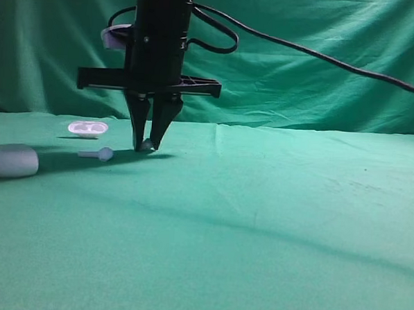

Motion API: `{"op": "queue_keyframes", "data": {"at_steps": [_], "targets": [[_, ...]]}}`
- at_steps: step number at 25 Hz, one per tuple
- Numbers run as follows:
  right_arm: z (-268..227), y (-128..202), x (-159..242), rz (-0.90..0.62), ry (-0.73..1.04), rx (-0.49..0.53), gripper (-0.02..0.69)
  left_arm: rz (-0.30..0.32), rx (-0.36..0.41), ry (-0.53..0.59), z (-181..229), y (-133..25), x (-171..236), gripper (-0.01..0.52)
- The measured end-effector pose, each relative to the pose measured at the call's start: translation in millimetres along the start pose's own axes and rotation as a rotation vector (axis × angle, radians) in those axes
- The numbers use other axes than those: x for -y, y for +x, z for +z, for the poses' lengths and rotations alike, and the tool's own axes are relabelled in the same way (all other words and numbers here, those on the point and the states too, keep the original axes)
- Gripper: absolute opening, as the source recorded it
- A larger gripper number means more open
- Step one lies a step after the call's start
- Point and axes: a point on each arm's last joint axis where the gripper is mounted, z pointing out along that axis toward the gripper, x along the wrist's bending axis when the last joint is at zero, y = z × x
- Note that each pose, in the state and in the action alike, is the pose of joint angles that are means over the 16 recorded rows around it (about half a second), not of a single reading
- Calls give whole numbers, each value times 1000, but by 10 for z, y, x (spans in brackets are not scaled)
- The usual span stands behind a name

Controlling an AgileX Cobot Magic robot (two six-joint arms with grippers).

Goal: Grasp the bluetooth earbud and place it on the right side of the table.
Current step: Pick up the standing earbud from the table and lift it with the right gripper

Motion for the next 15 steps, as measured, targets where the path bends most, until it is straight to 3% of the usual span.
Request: {"op": "queue_keyframes", "data": {"at_steps": [8,15], "targets": [[-307,-72,-115,14,-39,13,120,0,0,0,0,0,0,0],[-863,-406,-247,79,-122,30,120,0,0,0,0,0,0,0]]}}
